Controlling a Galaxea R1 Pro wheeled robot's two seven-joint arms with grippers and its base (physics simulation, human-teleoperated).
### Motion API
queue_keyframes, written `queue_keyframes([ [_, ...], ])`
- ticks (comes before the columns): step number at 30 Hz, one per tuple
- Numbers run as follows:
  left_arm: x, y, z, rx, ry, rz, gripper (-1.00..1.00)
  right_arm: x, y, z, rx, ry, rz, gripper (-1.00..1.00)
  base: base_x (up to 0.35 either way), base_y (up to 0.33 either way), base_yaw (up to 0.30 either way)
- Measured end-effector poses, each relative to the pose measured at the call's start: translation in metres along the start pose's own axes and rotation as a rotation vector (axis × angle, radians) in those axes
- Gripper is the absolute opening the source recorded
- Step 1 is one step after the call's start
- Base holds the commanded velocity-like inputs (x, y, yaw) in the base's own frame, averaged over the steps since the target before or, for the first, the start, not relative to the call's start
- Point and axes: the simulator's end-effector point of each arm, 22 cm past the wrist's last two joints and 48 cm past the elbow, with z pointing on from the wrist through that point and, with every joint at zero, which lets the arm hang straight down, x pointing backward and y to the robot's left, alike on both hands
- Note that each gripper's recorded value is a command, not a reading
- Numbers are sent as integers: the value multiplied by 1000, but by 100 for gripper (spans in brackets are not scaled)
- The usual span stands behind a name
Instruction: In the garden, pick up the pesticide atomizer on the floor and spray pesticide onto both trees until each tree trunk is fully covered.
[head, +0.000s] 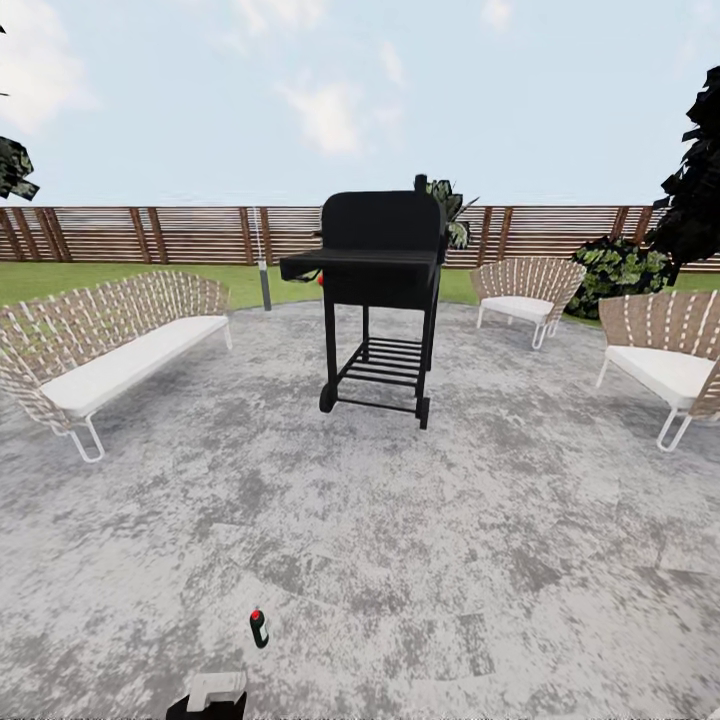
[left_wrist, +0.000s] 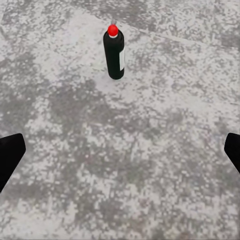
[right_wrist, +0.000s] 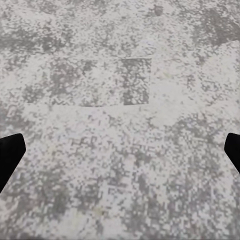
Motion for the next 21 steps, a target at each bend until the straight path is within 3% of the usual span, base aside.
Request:
queue_keyframes([
  [21,36,-1,28,0,-2,0,100,40,4,24,-1,1,-1,100,0,0,0],
])
